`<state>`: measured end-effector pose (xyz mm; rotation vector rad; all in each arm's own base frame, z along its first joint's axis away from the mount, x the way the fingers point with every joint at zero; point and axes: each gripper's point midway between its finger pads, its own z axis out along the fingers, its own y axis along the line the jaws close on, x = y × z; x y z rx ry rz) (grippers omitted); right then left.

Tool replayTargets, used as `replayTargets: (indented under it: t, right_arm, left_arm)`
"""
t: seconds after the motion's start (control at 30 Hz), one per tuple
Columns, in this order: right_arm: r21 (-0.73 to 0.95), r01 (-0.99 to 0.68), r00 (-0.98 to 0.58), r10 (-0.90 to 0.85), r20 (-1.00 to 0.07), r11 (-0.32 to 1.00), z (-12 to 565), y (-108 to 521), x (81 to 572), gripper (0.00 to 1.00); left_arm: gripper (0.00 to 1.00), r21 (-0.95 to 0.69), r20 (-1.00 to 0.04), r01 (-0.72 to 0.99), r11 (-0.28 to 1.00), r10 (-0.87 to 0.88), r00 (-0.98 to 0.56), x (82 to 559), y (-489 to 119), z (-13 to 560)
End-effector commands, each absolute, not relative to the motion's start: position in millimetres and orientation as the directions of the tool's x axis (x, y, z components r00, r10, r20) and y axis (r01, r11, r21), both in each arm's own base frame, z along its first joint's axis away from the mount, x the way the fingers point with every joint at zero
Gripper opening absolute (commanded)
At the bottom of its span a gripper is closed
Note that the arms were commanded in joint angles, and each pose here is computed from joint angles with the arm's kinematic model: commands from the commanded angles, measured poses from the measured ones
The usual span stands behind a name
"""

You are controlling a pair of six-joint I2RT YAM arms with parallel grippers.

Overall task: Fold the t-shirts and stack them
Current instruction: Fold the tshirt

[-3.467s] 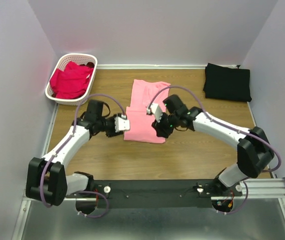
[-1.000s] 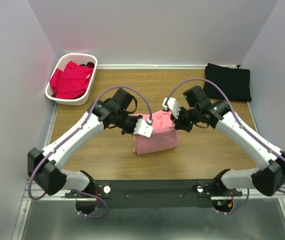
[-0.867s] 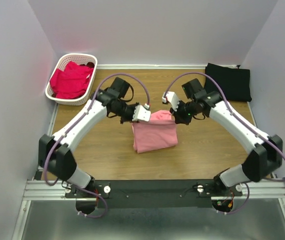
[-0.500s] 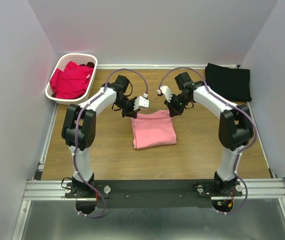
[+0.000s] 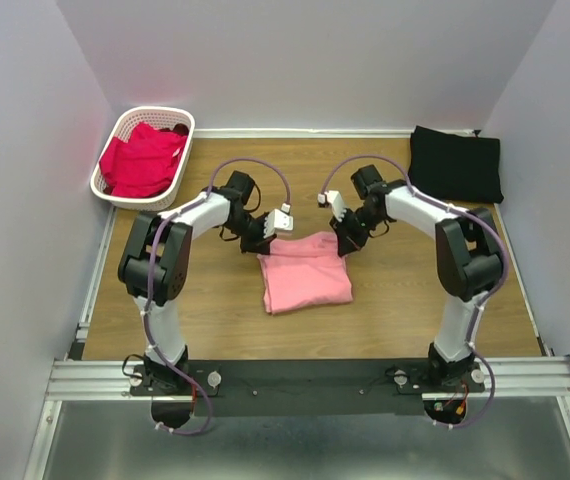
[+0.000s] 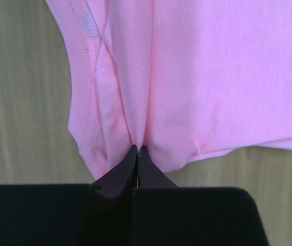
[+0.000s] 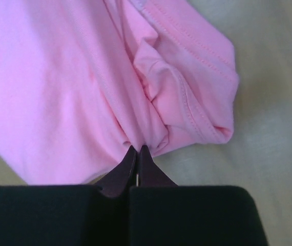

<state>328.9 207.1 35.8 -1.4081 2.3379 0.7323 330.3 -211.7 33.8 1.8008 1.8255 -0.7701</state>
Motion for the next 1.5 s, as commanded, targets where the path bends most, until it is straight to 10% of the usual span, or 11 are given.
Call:
replayTargets:
  t: [0.0,0.37,0.8,1.47]
  right_arm:
    - [0.318,-0.853,-0.522,-0.676,-0.521,0.414,68,208,292,0.02]
    - [0.339,-0.776,-0.626,-0.581,-0.521,0.532,92,207,314,0.43]
    - [0.640,-0.597,-0.802,-0.343,-0.489,0.484,99,237,383,0.29]
    - [0.758,-0.482,-0.868,-0.360,-0.343,0.439,34,242,366,0.22]
  left_arm:
    - [0.04,-0.089,-0.663,0.995,-0.036,0.748,-0.032,295,-204,45]
    - [0.30,-0.020,-0.708,1.000,-0.017,0.707,-0.002,315,-215,83]
    - [0.57,-0.007,-0.771,0.998,-0.064,0.636,0.035,324,-275,95]
    - [0.43,-0.141,-0.745,0.979,-0.144,0.667,-0.009,299,-329,50]
